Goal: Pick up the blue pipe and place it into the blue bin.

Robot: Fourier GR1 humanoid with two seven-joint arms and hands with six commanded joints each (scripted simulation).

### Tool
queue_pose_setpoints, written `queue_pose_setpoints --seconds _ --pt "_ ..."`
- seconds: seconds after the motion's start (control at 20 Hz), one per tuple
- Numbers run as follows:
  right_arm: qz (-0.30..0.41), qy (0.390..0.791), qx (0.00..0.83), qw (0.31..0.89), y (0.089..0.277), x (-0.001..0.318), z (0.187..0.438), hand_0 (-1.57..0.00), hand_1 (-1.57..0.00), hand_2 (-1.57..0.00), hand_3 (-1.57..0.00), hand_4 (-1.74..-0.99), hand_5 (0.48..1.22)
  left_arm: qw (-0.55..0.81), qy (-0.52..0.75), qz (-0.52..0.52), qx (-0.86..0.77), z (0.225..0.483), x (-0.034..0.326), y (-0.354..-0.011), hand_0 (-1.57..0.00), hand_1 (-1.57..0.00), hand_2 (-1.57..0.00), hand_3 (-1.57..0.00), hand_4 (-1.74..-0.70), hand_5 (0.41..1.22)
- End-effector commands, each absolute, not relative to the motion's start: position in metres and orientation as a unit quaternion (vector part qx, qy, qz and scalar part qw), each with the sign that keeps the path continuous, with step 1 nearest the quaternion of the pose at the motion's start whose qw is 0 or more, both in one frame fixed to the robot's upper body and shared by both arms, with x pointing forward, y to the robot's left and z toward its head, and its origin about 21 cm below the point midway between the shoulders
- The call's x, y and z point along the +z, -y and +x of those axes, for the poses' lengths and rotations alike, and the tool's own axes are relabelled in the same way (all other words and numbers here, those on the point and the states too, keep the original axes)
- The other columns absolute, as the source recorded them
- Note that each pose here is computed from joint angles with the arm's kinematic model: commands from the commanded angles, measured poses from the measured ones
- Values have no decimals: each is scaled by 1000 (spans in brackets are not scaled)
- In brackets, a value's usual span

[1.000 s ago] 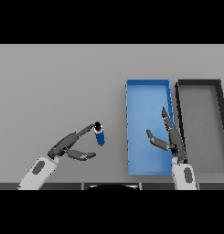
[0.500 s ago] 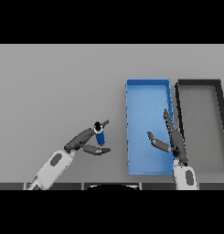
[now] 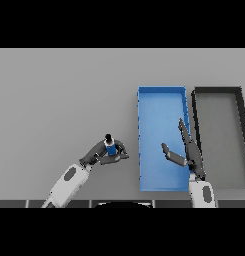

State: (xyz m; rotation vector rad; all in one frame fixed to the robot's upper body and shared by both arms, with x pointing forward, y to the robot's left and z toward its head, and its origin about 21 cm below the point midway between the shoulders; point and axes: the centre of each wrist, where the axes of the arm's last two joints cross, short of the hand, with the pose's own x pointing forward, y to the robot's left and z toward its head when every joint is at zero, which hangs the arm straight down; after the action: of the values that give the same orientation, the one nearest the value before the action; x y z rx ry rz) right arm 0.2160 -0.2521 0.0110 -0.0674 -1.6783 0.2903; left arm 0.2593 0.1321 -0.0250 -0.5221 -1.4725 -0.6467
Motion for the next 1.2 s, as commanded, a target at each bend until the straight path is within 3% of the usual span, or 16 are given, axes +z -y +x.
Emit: queue_pose_setpoints --seconds 0.0,0.15,0.35,0.75,1.15 --pt "-28 741 130 658 251 10 217 1 1 1 1 -1259 614 661 654 -230 -287 256 -26 -132 -1109 -1170 -1214 -1162 -1572 1060" --pt "-30 740 131 659 255 12 218 1 1 1 1 -1255 616 652 666 -208 -298 254 -29 -127 -1334 -1366 -1388 -1307 -1649 1139" --pt "-36 738 135 660 251 13 220 1 1 1 1 -1244 623 610 701 -228 -290 255 -12 -120 -1474 -1487 -1496 -1403 -1699 1187" --pt "-35 743 141 653 255 9 215 1 1 1 1 -1216 637 560 722 -263 -311 260 42 -102 -1555 -1557 -1558 -1446 -1723 1215" --pt "-48 742 125 657 255 7 213 1 1 1 1 -1174 629 563 708 -270 -330 257 52 -96 -1568 -1569 -1569 -1443 -1729 1219"
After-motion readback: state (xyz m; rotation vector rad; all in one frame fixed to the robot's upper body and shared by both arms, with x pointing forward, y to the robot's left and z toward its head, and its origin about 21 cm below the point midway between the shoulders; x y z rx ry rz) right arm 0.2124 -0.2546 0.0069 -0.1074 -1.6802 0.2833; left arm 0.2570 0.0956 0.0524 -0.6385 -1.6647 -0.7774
